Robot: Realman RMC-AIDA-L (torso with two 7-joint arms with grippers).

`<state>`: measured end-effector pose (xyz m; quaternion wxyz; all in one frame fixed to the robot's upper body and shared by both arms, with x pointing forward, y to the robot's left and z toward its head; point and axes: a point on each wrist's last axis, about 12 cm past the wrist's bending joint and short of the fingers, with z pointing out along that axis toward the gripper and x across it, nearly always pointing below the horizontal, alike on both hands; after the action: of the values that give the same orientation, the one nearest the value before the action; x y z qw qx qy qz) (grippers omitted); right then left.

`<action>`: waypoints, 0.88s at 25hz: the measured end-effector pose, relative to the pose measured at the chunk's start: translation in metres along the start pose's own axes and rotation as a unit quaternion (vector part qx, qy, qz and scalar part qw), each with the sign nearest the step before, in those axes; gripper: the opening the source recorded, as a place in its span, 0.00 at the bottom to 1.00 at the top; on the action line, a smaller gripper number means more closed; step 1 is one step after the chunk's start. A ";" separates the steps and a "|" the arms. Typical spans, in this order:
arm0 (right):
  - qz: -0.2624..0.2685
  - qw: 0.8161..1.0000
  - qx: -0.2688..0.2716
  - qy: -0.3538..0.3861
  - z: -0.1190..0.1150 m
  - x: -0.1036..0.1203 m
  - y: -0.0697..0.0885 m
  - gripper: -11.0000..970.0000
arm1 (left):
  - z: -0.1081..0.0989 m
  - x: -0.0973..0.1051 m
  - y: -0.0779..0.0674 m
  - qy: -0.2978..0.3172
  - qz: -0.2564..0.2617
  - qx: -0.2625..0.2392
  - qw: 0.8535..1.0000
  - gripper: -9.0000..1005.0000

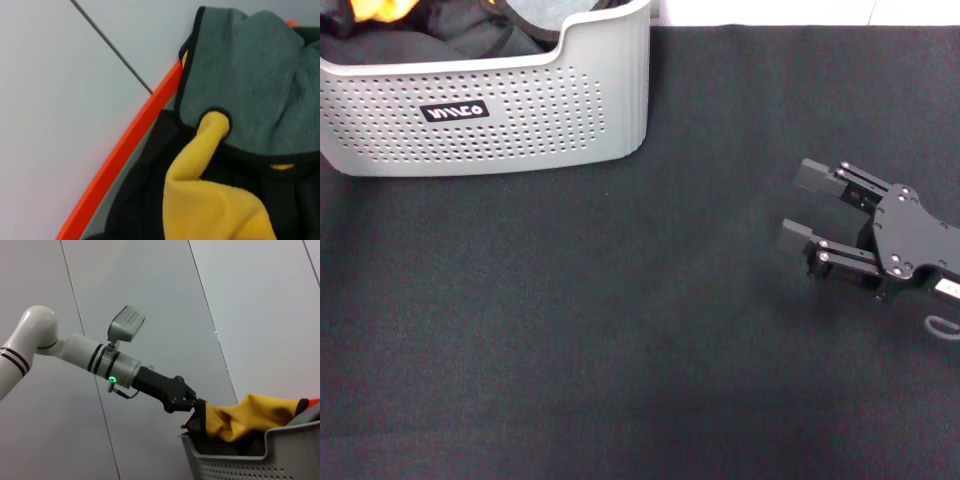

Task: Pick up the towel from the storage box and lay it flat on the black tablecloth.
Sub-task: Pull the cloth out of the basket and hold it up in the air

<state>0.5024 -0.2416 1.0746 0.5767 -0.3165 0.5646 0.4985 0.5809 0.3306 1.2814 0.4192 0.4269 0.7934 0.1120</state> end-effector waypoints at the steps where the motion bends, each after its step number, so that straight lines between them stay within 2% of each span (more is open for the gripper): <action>1: -0.001 1.000 0.001 0.001 0.000 0.000 0.000 0.85 | -0.001 -0.002 -0.001 -0.005 0.000 -0.002 1.000 0.15; 4: -0.010 1.000 0.007 -0.005 0.000 -0.001 -0.001 0.85 | -0.010 -0.012 -0.002 -0.033 -0.006 -0.013 0.999 0.07; 7: -0.039 0.998 0.026 -0.031 0.001 -0.003 -0.002 0.85 | -0.031 -0.030 -0.003 -0.100 -0.030 -0.031 0.994 0.02; 10: -0.098 0.992 0.044 -0.061 0.006 -0.004 0.001 0.85 | -0.061 -0.051 -0.009 -0.210 -0.055 -0.030 0.976 0.02; 13: -0.162 0.983 0.041 -0.073 0.014 -0.005 0.004 0.85 | -0.077 -0.067 -0.016 -0.309 -0.073 0.009 0.948 0.02; 16: -0.224 0.972 0.006 -0.073 0.033 -0.011 0.006 0.85 | -0.080 -0.071 -0.019 -0.333 -0.079 0.027 0.939 0.02; 19: -0.274 0.958 -0.013 -0.081 0.058 -0.020 0.006 0.85 | -0.076 -0.070 -0.023 -0.328 -0.076 0.032 0.941 0.02; 22: -0.302 0.946 -0.018 -0.116 0.079 -0.034 0.010 0.85 | -0.073 -0.071 -0.027 -0.323 -0.073 0.041 0.943 0.02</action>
<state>0.5243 -0.1732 1.1222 0.7557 -0.4223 0.3632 0.3444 0.5293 0.2730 1.3529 0.6422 0.3983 0.6479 -0.0957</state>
